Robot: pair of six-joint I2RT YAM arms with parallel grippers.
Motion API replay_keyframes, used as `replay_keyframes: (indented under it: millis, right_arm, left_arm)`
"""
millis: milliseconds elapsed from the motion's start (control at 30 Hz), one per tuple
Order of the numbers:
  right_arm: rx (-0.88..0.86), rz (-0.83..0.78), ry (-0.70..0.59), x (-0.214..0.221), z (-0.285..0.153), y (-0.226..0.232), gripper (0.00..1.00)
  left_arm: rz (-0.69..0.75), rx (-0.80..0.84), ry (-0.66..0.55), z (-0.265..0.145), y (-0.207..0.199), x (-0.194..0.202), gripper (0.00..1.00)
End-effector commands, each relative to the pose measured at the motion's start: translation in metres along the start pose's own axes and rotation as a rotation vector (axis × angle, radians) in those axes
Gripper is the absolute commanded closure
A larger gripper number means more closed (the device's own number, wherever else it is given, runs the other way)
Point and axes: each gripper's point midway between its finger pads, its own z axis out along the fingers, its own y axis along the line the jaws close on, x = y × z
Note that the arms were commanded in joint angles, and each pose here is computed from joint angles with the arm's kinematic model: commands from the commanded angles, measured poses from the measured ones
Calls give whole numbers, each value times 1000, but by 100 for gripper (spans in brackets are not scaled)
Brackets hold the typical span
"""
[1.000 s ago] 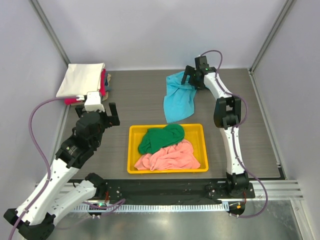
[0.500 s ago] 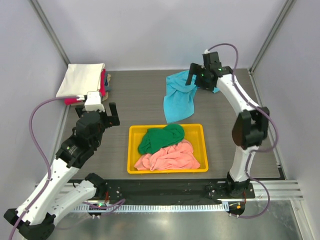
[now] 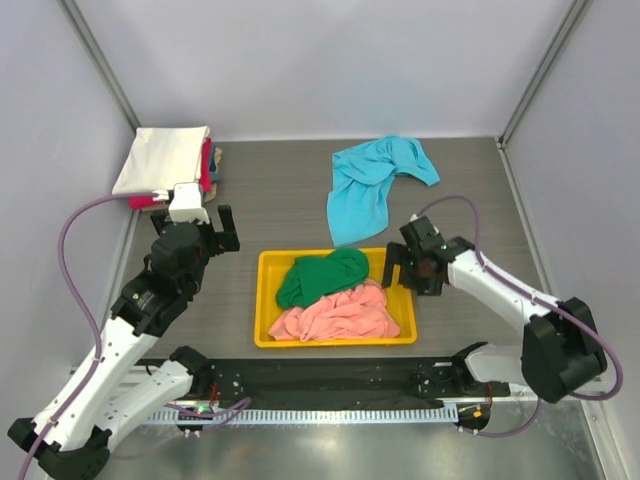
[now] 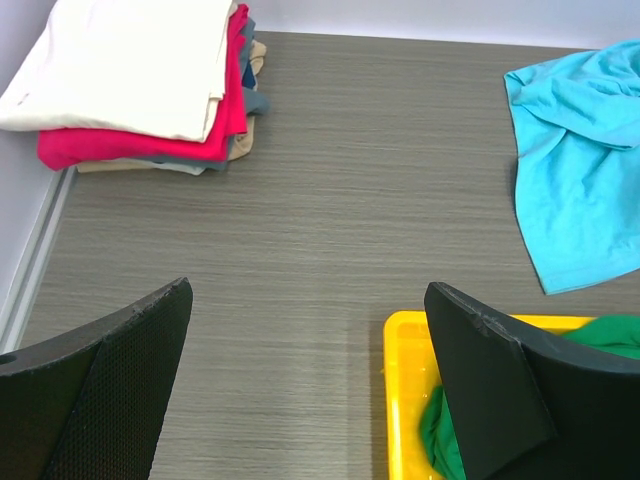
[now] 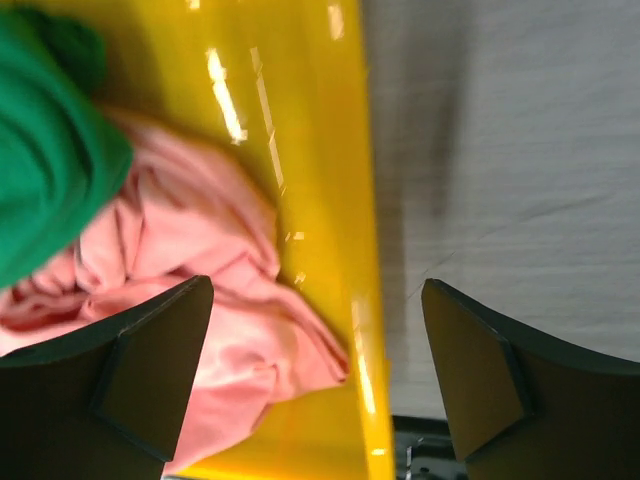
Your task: Fold and stack the t-shirts
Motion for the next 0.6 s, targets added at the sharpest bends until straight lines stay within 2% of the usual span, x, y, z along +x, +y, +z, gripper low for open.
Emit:
replay_keyframes:
  millis: [0, 67, 100, 133, 200, 400, 567]
  right_arm:
    - [-77, 58, -47, 16, -13, 21, 10]
    - [-85, 61, -26, 32, -9, 20, 28]
    - [-105, 63, -13, 38, -9, 24, 55]
    - [-126, 60, -10, 44, -7, 30, 66]
    - [-153, 45, -16, 47, -7, 41, 80]
    - [-209, -40, -18, 50, -1, 97, 95]
    - [-288, -112, -29, 48, 3, 169, 99]
  left_arm:
    - [-15, 5, -26, -3, 1, -10, 0]
    - [-15, 0, -27, -3, 2, -10, 0]
    - [-13, 0, -26, -3, 2, -9, 0]
    - [-13, -5, -26, -3, 3, -10, 0]
    - [-13, -6, -27, -3, 3, -9, 0]
    - [-21, -5, -38, -6, 5, -12, 0]
    - [-21, -19, -49, -8, 9, -15, 0]
